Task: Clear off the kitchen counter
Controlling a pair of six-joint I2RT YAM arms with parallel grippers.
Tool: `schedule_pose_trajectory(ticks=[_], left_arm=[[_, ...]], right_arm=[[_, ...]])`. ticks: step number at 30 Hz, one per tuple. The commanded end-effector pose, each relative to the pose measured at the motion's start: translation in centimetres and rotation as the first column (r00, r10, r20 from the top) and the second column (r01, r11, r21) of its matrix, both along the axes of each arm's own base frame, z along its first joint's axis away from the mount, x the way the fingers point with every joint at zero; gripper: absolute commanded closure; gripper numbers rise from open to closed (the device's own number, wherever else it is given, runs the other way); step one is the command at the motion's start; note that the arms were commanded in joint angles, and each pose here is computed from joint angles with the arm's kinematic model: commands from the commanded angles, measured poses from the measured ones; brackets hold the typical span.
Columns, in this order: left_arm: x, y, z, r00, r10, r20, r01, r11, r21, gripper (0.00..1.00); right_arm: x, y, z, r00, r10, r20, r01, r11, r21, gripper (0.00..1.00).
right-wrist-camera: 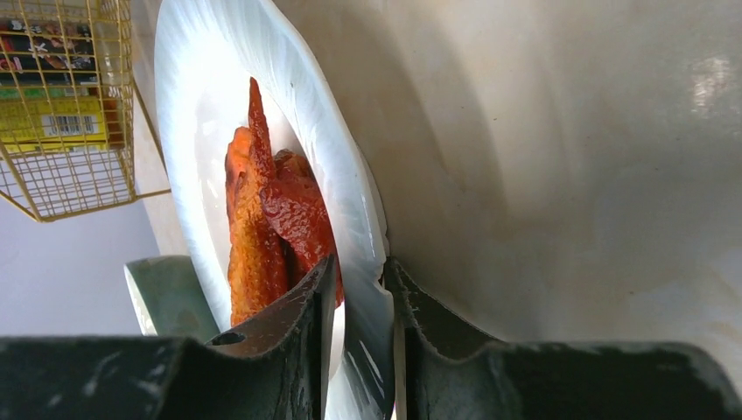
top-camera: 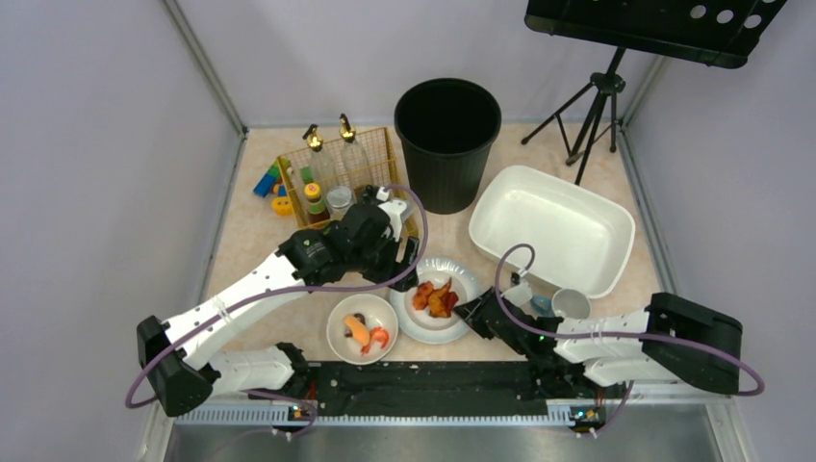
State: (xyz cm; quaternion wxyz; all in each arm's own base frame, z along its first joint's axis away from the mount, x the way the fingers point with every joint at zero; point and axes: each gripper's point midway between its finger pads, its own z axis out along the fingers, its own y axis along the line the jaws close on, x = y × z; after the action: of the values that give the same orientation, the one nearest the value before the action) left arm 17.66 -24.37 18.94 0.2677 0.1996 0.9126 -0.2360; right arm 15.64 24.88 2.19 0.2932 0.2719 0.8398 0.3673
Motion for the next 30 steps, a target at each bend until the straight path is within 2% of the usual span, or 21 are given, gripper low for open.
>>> schedule_pose_trajectory(ticks=[1, 8, 9, 10, 11, 20, 30], left_arm=[[0.4, 0.1, 0.9, 0.999, 0.001, 0.037, -0.001, 1.000, -0.014, 0.21], [0.4, 0.2, 0.9, 0.999, 0.001, 0.038, 0.000, 1.000, -0.013, 0.21], [0.3, 0.3, 0.8, 0.999, 0.000, 0.037, 0.000, 1.000, -0.013, 0.21], [0.3, 0.3, 0.8, 0.999, 0.001, 0.036, -0.001, 1.000, -0.013, 0.21], [0.3, 0.3, 0.8, 0.999, 0.001, 0.036, -0.001, 1.000, -0.013, 0.21], [0.3, 0.4, 0.9, 0.999, 0.008, 0.040, -0.008, 1.000, -0.012, 0.21], [0.7, 0.2, 2.3, 0.998, 0.018, 0.067, -0.016, 0.999, -0.037, 0.21]], right_arm=[[-0.6, 0.5, -1.1, 0.999, 0.028, -0.031, -0.028, 0.999, -0.029, 0.73], [-0.6, 1.3, -1.7, 0.998, 0.041, -0.040, -0.042, 0.999, -0.020, 0.76], [-0.6, 1.3, -1.8, 0.998, 0.043, -0.041, -0.044, 0.999, -0.020, 0.83], [-0.6, 1.4, -1.8, 0.998, 0.045, -0.039, -0.046, 0.999, -0.011, 0.99], [-0.6, 1.5, -1.7, 0.998, 0.048, -0.034, -0.048, 0.999, -0.004, 1.00], [-0.4, 1.0, -0.3, 0.999, 0.047, 0.020, -0.047, 0.999, 0.018, 1.00], [0.5, -0.8, 5.6, 0.989, 0.027, 0.148, -0.029, 0.999, 0.014, 1.00]])
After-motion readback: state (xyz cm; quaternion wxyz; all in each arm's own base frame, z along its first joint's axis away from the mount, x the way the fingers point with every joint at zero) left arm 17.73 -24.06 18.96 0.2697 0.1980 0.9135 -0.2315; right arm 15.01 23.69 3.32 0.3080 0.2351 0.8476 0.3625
